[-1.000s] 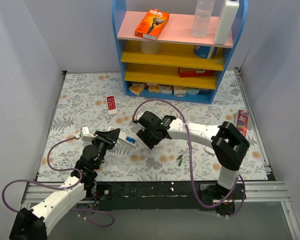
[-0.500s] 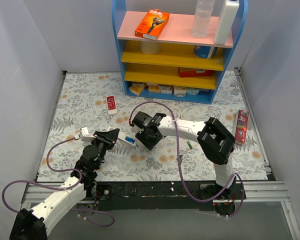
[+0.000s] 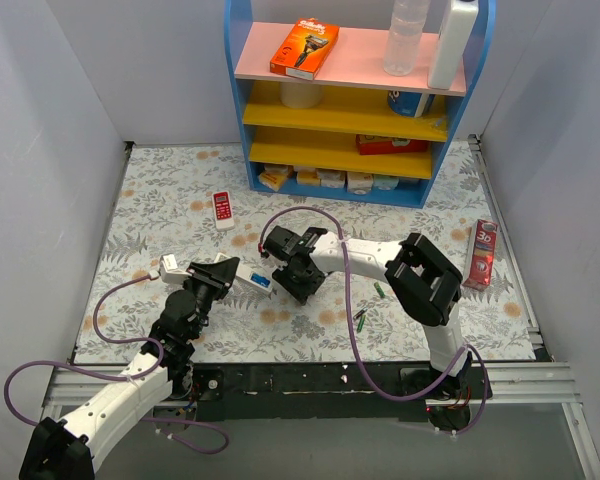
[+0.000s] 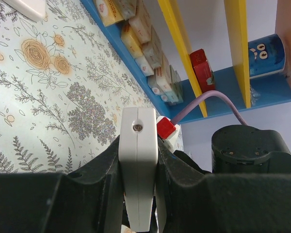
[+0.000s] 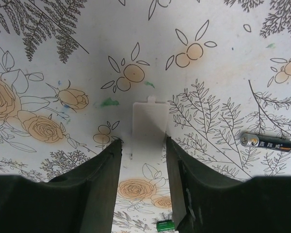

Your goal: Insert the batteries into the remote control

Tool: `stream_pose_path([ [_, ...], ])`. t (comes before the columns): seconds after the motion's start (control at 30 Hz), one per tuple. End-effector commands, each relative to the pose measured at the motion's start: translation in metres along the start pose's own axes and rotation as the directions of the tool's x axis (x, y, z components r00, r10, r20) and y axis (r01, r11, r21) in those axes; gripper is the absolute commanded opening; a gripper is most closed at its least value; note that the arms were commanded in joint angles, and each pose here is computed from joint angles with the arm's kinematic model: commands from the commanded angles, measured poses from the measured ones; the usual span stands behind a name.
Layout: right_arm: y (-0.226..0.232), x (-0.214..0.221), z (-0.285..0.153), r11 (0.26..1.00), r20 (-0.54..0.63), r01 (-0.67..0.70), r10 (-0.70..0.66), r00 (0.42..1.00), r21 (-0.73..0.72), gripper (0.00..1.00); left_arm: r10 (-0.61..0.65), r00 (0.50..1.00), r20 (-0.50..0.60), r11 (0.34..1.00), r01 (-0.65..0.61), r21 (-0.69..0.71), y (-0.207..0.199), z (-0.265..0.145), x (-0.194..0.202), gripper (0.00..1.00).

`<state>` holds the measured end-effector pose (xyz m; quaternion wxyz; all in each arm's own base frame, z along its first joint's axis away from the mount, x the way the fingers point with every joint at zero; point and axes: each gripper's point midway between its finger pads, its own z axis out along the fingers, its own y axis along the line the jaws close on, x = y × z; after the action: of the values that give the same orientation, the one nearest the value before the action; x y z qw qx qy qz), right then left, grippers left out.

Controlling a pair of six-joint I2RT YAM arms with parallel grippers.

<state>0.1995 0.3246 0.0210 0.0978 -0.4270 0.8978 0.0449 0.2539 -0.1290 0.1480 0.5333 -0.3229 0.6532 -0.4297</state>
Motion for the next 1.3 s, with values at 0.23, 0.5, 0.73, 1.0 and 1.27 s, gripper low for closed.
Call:
stream_pose_path([
  [0.23, -0.009, 0.021, 0.006, 0.999, -0.065, -0.013, 0.015, 0.998, 0.033, 0.35, 0.038, 0.997, -0.071, 0.99, -0.047, -0.134, 0.082, -0.018, 0.032, 0.0],
  [0.5, -0.011, 0.022, -0.015, 1.0, -0.024, 0.008, -0.007, 1.0, 0.03, 0.16, 0.002, 0.995, -0.098, 0.994, -0.013, -0.111, 0.077, -0.02, 0.038, 0.0],
  [0.73, -0.01, 0.019, -0.051, 0.998, 0.035, 0.054, -0.054, 0.998, 0.014, 0.15, -0.108, 0.984, -0.14, 0.99, 0.094, -0.107, 0.072, -0.023, 0.048, 0.0],
  [1.0, -0.015, 0.007, -0.106, 0.997, 0.126, 0.071, -0.075, 0.989, 0.034, 0.15, -0.195, 0.963, -0.186, 0.978, 0.178, -0.104, 0.067, -0.027, 0.057, 0.0],
  [1.27, -0.007, -0.003, -0.151, 0.994, 0.185, 0.108, -0.111, 0.976, 0.03, 0.15, -0.196, 0.959, -0.204, 0.979, 0.182, -0.09, 0.064, -0.027, 0.06, 0.0],
])
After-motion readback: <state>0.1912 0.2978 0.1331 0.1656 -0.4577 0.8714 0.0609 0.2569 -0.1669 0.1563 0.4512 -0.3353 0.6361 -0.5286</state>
